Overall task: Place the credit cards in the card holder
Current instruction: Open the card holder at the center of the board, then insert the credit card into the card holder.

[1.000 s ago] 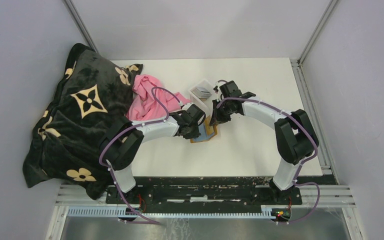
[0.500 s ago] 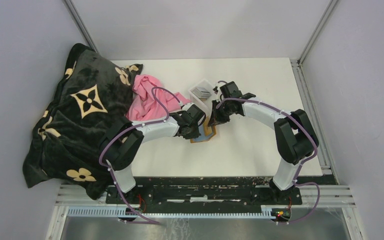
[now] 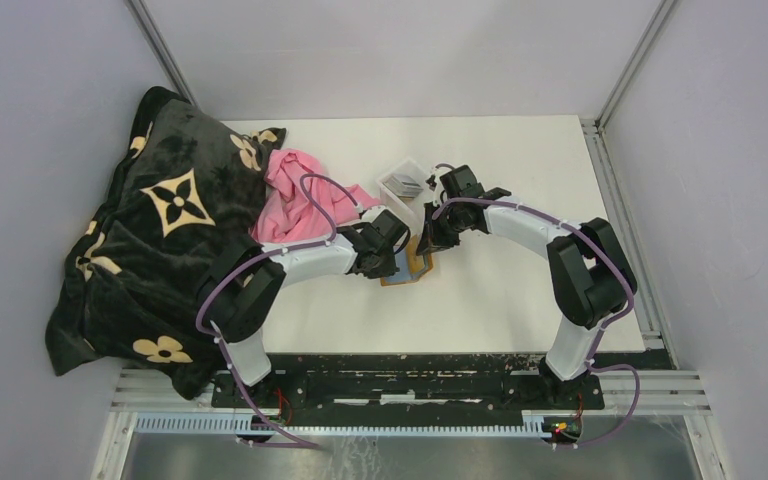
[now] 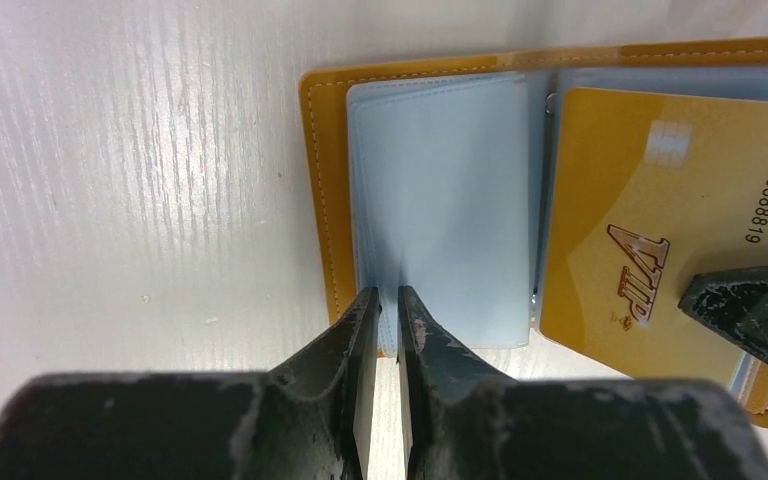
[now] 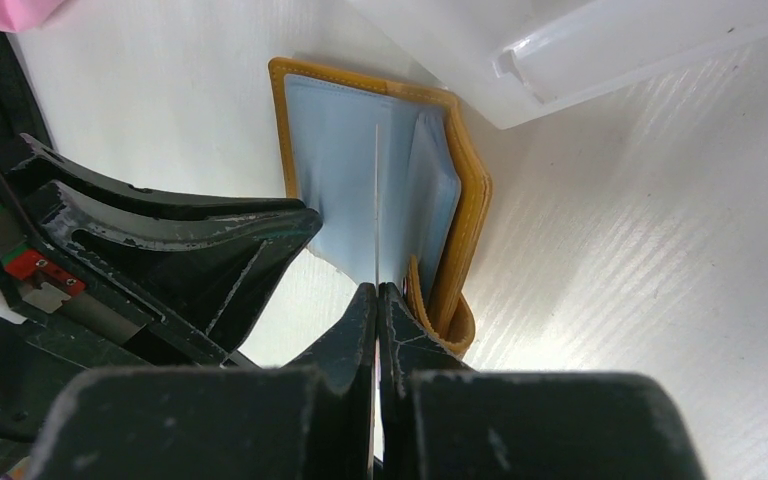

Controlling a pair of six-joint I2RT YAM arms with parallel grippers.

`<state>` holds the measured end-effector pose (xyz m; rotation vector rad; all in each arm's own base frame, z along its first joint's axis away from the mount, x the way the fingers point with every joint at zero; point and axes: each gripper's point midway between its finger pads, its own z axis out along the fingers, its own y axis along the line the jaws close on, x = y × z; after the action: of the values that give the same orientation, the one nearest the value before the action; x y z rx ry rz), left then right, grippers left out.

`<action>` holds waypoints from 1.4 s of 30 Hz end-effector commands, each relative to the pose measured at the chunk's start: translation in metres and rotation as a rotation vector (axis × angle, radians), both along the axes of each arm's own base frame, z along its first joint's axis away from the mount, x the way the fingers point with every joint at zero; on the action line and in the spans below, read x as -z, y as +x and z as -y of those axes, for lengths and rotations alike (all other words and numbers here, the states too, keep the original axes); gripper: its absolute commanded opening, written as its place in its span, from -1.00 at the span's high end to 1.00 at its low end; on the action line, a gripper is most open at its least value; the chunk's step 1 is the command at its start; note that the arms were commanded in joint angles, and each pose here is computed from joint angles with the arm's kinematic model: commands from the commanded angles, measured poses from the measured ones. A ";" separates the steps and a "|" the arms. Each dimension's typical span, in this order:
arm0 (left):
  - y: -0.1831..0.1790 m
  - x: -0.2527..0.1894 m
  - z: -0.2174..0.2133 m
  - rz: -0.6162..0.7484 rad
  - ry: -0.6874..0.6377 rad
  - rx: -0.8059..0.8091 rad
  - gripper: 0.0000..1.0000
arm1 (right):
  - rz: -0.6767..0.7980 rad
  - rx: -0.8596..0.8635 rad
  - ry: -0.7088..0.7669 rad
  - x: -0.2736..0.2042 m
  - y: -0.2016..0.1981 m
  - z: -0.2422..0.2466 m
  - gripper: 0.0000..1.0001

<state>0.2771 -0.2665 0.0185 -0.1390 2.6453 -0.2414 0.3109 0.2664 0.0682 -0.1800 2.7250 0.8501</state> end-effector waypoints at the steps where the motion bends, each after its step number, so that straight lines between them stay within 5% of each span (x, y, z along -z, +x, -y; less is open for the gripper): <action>1: -0.030 0.031 -0.058 -0.111 0.230 0.000 0.57 | 0.030 0.001 0.006 -0.006 0.005 0.000 0.98; 42: -0.039 0.039 -0.077 -0.119 0.285 -0.007 0.56 | -0.041 0.045 0.090 0.008 0.000 -0.006 0.98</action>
<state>0.2766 -0.2585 0.0180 -0.1506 2.6116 -0.2311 0.3064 0.2676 0.0575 -0.0931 2.7396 0.9251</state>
